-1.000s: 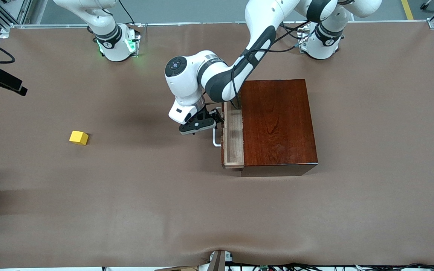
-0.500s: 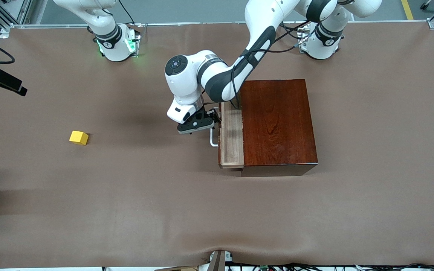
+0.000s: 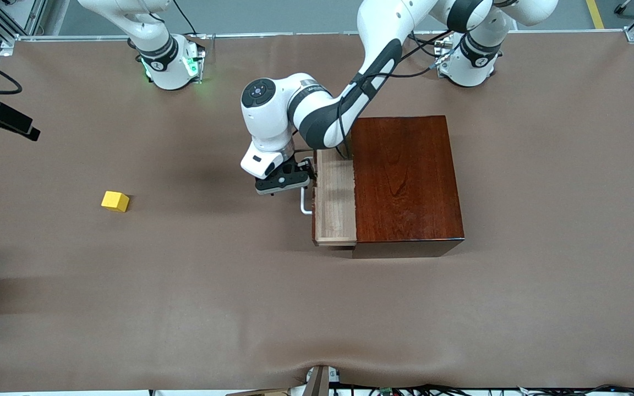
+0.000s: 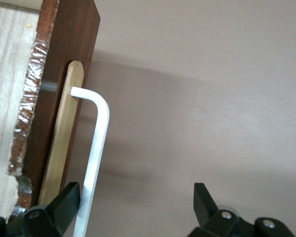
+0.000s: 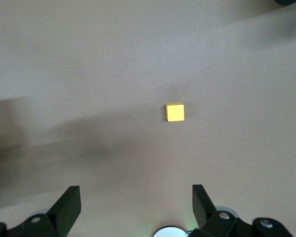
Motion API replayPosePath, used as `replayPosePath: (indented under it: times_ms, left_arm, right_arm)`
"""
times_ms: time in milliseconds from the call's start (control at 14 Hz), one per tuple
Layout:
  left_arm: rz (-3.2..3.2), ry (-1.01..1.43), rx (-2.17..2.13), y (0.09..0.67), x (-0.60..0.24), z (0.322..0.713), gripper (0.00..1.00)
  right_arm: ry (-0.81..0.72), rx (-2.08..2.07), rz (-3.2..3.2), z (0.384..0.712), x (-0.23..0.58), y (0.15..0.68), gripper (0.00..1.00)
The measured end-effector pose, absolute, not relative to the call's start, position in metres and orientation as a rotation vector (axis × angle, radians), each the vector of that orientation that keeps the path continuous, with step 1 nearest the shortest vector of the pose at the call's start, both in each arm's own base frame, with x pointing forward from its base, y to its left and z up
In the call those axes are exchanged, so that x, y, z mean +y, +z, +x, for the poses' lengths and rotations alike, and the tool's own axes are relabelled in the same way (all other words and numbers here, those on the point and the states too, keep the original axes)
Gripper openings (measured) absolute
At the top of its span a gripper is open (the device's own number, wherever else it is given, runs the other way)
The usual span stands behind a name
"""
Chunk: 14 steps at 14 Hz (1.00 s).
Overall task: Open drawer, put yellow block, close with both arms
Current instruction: 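Pull the drawer open by its handle with the left gripper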
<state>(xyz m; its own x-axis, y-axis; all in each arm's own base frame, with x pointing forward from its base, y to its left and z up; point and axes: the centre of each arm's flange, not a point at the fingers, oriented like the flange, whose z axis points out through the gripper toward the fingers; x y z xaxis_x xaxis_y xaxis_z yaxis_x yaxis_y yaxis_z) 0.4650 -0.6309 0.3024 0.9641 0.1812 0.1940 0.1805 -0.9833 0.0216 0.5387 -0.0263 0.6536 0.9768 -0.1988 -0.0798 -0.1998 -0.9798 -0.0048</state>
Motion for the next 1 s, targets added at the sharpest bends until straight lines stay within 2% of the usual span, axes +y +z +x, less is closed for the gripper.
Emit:
replayPosePath:
  times_ms: [714,1000]
  left_arm:
    - [3.026,0.286,0.335,0.315,-0.640,0.464,1.00]
    - [3.059,0.281,0.376,0.356,-0.629,0.469,1.00]
  right_arm:
    - [0.125,0.337,-3.108,0.538,-0.034,0.653,1.00]
    - [0.126,0.340,-3.107,0.538,-0.035,0.653,1.00]
